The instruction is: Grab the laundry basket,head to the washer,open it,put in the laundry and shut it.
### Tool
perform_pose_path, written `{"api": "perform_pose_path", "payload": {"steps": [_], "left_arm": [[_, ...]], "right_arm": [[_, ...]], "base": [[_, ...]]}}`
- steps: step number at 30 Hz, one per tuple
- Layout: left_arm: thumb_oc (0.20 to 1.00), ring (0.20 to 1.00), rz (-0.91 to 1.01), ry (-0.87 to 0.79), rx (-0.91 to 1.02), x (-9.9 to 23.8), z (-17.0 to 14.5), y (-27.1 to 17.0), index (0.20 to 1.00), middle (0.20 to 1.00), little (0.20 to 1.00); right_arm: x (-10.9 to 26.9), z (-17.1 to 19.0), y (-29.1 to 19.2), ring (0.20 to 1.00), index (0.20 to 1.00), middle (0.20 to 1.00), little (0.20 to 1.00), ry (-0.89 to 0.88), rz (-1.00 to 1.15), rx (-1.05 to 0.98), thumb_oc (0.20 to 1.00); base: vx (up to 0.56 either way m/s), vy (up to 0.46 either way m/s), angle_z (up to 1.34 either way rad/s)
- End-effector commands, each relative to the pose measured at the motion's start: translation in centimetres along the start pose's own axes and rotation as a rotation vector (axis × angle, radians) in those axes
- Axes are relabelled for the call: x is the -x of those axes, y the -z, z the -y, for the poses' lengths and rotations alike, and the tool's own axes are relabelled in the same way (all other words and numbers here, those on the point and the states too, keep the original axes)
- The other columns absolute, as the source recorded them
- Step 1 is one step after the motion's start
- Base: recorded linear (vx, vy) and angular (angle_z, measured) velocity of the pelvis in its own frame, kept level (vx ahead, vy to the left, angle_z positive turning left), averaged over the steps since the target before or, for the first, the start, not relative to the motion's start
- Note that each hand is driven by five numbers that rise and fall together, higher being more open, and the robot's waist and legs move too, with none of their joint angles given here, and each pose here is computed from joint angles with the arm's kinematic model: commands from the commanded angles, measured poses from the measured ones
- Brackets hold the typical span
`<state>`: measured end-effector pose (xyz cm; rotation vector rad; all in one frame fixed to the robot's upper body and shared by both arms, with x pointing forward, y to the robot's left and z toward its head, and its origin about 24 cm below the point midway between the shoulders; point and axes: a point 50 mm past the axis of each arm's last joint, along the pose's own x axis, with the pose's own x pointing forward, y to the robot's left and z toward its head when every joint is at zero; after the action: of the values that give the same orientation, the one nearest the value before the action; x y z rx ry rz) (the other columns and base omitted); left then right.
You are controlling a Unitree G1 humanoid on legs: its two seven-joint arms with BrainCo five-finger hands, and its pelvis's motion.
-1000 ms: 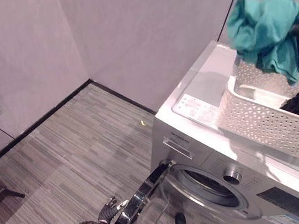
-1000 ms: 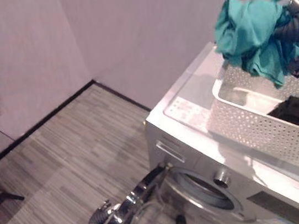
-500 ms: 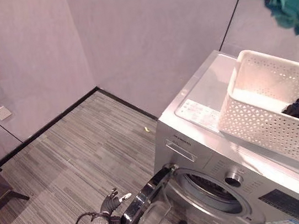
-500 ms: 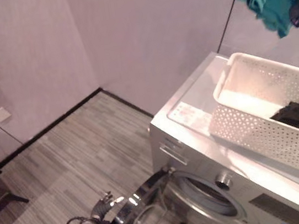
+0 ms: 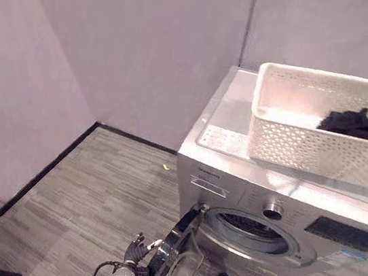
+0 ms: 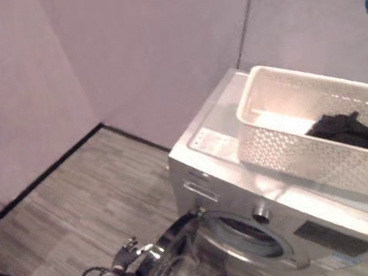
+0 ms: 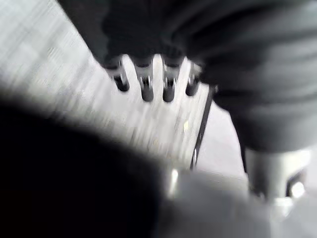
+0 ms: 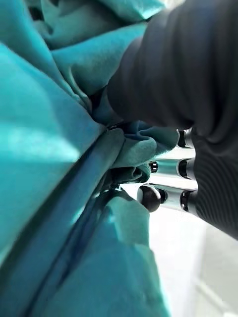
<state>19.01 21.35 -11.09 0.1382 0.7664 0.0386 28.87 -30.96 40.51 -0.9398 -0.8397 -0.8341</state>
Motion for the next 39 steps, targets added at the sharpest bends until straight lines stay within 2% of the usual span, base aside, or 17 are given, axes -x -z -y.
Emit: {"api": "perform_pose_path", "payload": {"steps": [1,7,12,14,17,18,19,21,22,23,27,29,30,31,35,39], "left_arm": [[1.000,1.000,0.025,-0.026,-0.045,0.0,-0.9,0.0,1.000,1.000,1.000],[1.000,1.000,-0.023,-0.019,-0.020,0.8,-0.8,1.9,1.000,1.000,1.000],[1.000,1.000,-0.072,-0.029,-0.038,1.2,-1.4,3.4,1.000,1.000,1.000],[1.000,1.000,-0.086,-0.049,-0.027,1.3,-1.8,3.7,1.000,1.000,1.000],[1.000,1.000,-0.103,-0.102,0.003,1.4,-2.8,3.9,1.000,1.000,1.000],[1.000,1.000,-0.102,-0.103,-0.006,1.4,-3.0,3.9,1.000,1.000,1.000],[1.000,1.000,-0.120,-0.133,0.027,1.4,-3.1,4.2,1.000,1.000,1.000],[1.000,1.000,-0.131,-0.138,0.038,1.4,-3.0,4.4,1.000,1.000,1.000],[1.000,1.000,-0.131,-0.139,0.036,1.4,-3.0,4.4,1.000,1.000,1.000],[1.000,1.000,-0.140,-0.142,0.050,1.5,-2.8,4.7,1.000,1.000,1.000],[1.000,1.000,-0.146,-0.147,0.057,1.7,-2.9,5.0,1.000,1.000,1.000],[1.000,1.000,-0.150,-0.152,0.069,1.8,-3.0,5.2,1.000,1.000,1.000],[1.000,1.000,-0.151,-0.154,0.068,1.8,-3.0,5.2,1.000,1.000,1.000],[1.000,1.000,-0.157,-0.167,0.092,1.9,-3.1,5.5,1.000,1.000,1.000],[1.000,1.000,-0.176,-0.173,0.127,2.0,-3.0,5.9,1.000,1.000,1.000],[1.000,1.000,-0.145,-0.121,0.085,1.0,-1.2,4.6,1.000,1.000,1.000]], "right_arm": [[-0.9,3.9,-0.6,0.200,0.200,0.200,0.200,0.145,0.069,0.094,0.200],[2.3,4.8,1.5,0.200,0.200,0.200,0.200,0.136,0.058,0.243,0.200],[4.7,7.3,4.0,0.200,0.200,0.200,0.200,0.120,0.003,0.376,0.200],[6.2,7.8,5.3,0.200,0.200,0.200,0.200,0.096,-0.031,0.430,0.200],[10.7,6.4,6.5,0.200,0.200,0.200,0.200,-0.004,-0.064,0.473,0.200],[11.1,6.6,6.5,0.200,0.200,0.200,0.200,-0.004,-0.071,0.477,0.200],[14.1,5.5,7.2,0.200,0.200,0.200,0.200,-0.063,-0.110,0.469,0.200],[17.8,4.3,8.1,0.200,0.200,0.200,0.200,-0.142,-0.197,0.437,0.200],[17.9,4.3,8.1,0.200,0.200,0.200,0.200,-0.142,-0.198,0.437,0.200],[21.4,3.6,9.0,0.200,0.200,0.200,0.200,-0.218,-0.296,0.409,0.200],[29.3,2.6,11.1,0.200,0.200,0.200,0.200,-0.429,-0.574,0.314,0.200],[32.5,1.9,11.8,0.200,0.200,0.200,0.200,-0.528,-0.699,0.256,0.200],[32.6,1.9,11.8,0.200,0.200,0.200,0.200,-0.528,-0.700,0.254,0.200],[35.2,0.5,12.3,0.200,0.200,0.200,0.200,-0.593,-0.823,0.150,0.200],[41.4,-3.0,12.2,0.200,0.200,0.200,0.200,-0.781,-1.067,-0.068,0.200],[51.1,-6.2,7.8,0.200,0.200,0.200,0.200,-1.083,-1.369,-0.370,0.200]], "base": [[0.01,0.150,-0.52],[-0.04,0.150,-0.56],[-0.10,0.122,-0.41],[-0.07,0.072,-0.35],[-0.10,0.008,-0.32],[-0.15,0.024,-0.40],[-0.15,0.003,-0.47],[-0.13,-0.009,-0.33],[-0.10,-0.038,-0.13],[-0.08,-0.030,-0.16],[-0.10,-0.073,-0.14],[-0.06,-0.065,-0.10],[-0.10,-0.124,0.01],[-0.11,-0.125,-0.01],[-0.05,-0.100,-0.57],[-0.08,-0.086,0.17]]}}
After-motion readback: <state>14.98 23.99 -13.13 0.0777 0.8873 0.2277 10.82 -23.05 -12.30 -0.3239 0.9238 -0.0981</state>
